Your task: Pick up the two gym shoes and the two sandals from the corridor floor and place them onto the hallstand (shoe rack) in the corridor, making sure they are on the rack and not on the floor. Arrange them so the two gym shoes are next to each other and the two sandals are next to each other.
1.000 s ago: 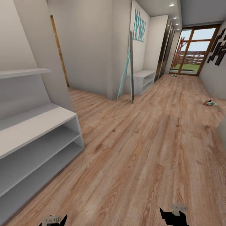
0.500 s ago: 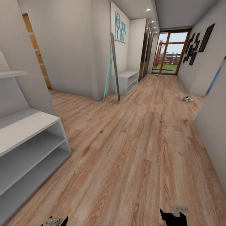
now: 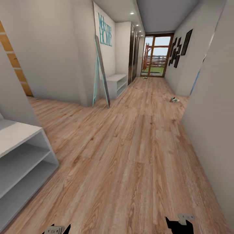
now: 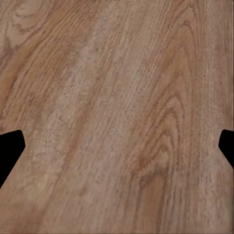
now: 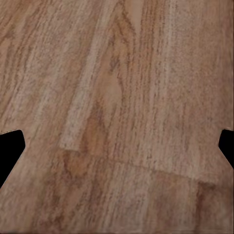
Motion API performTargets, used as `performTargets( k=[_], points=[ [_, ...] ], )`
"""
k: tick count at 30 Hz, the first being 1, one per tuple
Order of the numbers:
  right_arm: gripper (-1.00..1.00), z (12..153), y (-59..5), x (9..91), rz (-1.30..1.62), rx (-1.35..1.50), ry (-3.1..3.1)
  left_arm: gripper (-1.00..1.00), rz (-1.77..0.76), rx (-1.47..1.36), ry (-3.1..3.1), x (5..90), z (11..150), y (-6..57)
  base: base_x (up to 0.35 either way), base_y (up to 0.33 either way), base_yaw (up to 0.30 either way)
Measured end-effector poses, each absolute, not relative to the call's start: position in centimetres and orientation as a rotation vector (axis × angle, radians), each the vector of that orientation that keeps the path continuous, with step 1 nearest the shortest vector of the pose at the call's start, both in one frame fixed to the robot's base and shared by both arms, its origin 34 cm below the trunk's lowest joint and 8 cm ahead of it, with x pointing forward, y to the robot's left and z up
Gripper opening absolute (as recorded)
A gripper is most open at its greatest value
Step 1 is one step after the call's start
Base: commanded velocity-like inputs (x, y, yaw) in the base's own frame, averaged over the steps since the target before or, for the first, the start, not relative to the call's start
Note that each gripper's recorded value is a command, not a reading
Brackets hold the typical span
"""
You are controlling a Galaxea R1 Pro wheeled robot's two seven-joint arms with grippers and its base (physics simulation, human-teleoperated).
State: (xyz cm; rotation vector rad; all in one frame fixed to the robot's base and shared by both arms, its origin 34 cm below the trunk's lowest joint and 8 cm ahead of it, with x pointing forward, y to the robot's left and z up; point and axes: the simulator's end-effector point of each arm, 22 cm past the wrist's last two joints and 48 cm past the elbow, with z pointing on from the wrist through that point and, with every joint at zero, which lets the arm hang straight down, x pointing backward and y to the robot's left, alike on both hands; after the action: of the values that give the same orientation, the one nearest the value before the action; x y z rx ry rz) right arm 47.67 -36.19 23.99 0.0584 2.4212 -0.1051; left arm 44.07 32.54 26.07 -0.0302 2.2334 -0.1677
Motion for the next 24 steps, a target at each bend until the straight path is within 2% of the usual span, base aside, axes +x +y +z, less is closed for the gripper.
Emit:
performTargets(
  k=[8,24],
  points=[
    [1.00,24.15,-36.13,47.78,-0.104,0.058,2.418,1.00,-0.166,-0.030,2.231,44.13,26.18,32.54,0.062,0.000,-0.300],
    [1.00,24.35,-36.02,47.93,-0.102,0.059,2.414,1.00,-0.166,-0.030,2.224,44.31,26.39,32.46,0.311,0.000,-0.299]
  ],
)
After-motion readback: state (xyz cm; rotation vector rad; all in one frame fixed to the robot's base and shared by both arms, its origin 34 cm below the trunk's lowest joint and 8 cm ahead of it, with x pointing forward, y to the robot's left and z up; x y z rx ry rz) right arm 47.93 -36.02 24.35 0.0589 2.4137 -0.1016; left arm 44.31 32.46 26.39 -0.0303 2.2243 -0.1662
